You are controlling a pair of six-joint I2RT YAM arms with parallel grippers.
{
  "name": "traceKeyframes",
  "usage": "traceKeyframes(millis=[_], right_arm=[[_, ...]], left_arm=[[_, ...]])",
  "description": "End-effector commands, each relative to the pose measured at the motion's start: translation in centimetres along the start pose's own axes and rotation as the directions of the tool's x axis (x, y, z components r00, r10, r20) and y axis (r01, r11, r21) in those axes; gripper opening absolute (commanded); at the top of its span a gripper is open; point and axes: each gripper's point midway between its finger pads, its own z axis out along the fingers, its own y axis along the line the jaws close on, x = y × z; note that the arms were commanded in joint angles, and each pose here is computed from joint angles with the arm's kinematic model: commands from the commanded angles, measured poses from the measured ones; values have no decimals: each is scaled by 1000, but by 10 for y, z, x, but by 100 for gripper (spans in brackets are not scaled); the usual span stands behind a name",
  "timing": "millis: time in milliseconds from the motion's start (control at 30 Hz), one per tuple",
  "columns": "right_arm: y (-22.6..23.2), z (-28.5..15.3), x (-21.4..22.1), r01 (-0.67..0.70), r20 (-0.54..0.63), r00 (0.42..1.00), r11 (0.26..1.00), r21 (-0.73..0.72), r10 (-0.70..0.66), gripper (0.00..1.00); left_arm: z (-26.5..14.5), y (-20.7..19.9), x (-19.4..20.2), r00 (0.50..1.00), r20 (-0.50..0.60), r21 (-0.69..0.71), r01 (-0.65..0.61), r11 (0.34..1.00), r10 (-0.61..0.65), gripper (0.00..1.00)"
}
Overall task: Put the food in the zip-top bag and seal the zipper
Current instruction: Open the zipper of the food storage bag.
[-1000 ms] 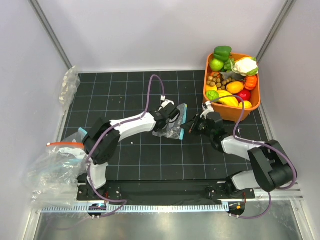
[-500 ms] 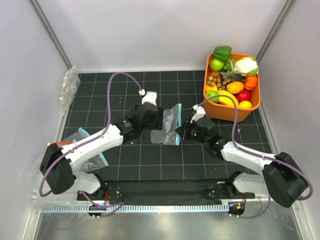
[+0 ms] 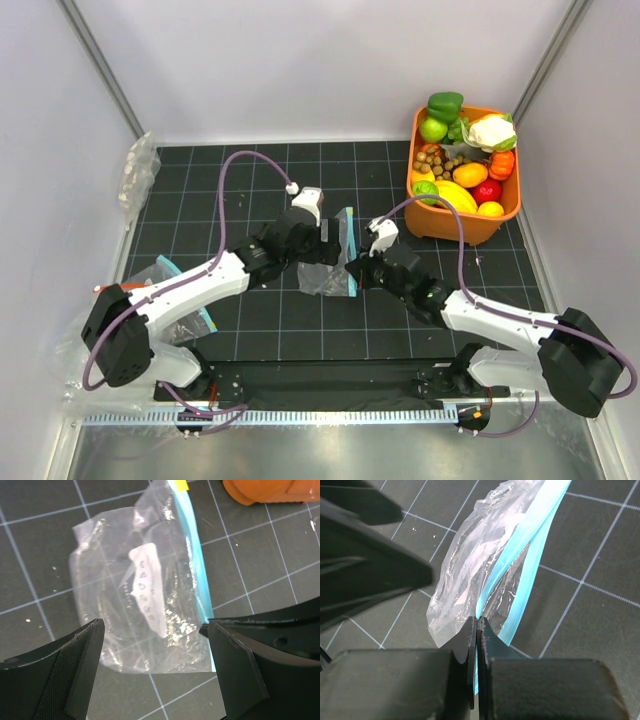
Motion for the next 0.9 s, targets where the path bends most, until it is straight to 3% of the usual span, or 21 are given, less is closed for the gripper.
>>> traceKeyframes(millis=[0,400,500,667,733,867], right_arm=[[15,-2,-37,51,110,993,999,-11,-50,1],[34,-4,-35,117,117,987,992,-51,-110,1],[38,-4,-34,126,116,986,990,-59,-118,1],[43,-5,-33,141,118,984,987,-70,-133,1],[43,-5,-33,142,119,984,988,-67,-133,2],[38,-5,-34,126,126,985,991,-42,-120,28]], left_arm=[[4,-18,-10,999,30,74,33,997,-35,88],[24,-17,4,1000,-21,47,24,999,-23,81],[26,-18,5,999,-29,48,21,999,-20,73],[30,-17,8,999,-43,41,13,999,-11,30],[30,-17,7,999,-40,42,11,999,-9,0],[28,-16,7,999,-38,39,9,999,-8,0]])
